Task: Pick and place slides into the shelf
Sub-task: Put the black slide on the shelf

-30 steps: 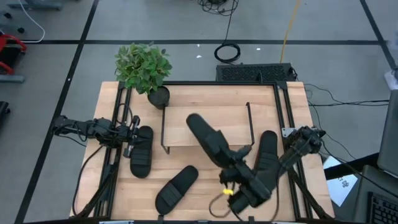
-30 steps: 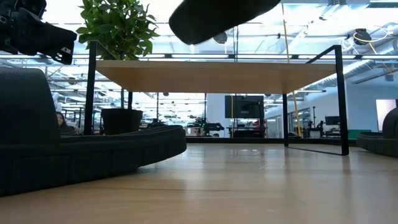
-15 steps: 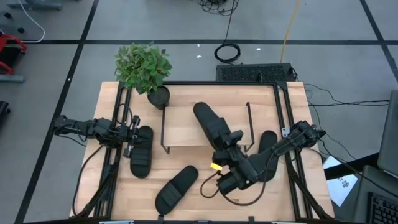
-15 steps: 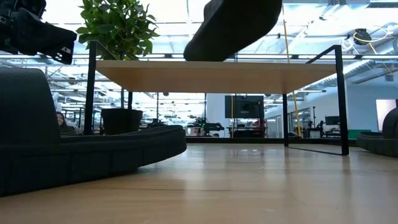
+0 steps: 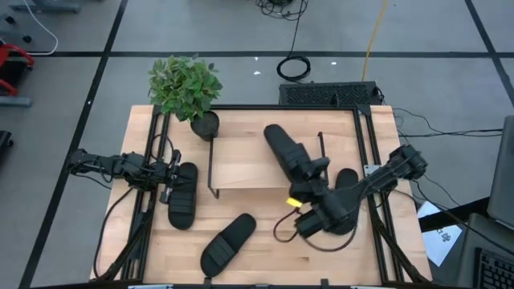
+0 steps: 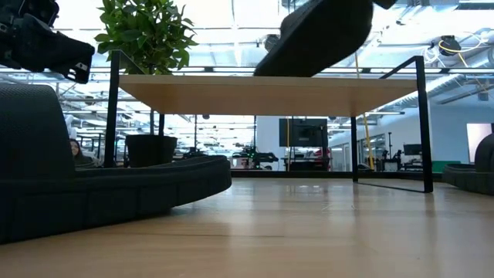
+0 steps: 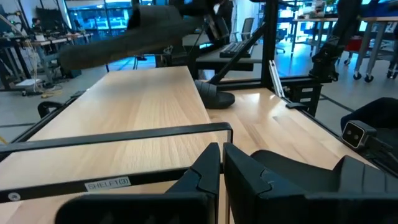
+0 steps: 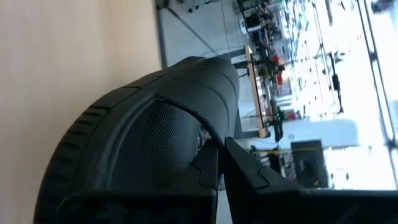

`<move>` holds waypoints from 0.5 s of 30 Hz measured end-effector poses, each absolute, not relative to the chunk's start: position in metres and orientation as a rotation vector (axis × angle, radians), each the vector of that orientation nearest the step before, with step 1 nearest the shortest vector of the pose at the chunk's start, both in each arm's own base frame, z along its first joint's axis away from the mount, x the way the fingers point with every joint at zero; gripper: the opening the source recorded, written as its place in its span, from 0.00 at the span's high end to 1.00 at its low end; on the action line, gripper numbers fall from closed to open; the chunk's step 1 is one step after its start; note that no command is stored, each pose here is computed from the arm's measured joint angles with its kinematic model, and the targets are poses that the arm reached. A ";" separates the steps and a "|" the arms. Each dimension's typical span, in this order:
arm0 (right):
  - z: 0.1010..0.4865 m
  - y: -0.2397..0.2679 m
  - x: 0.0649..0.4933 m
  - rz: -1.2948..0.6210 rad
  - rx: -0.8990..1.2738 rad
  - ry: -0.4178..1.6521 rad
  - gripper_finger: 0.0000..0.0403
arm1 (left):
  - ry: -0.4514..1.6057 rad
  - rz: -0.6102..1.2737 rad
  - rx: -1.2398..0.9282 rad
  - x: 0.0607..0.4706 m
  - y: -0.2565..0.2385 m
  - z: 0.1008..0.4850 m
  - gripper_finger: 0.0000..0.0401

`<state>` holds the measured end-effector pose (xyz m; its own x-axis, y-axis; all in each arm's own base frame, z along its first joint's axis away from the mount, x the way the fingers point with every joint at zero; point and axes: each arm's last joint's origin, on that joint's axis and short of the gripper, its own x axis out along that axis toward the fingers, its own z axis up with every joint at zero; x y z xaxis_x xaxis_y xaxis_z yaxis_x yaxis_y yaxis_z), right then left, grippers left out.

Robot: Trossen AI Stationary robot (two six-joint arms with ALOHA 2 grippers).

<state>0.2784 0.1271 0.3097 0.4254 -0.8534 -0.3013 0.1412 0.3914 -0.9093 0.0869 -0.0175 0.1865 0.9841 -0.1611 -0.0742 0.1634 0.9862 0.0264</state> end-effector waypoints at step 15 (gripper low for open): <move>0.274 0.094 0.254 -0.850 -0.820 1.005 1.00 | 0.064 -0.163 0.025 0.087 -0.018 0.187 0.94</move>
<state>0.2535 0.0940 0.2743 0.2939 -0.8837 -0.3642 0.2117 0.4317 -0.8768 0.0870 -0.0175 0.1873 0.9848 -0.1610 -0.0654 0.1626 0.9865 0.0201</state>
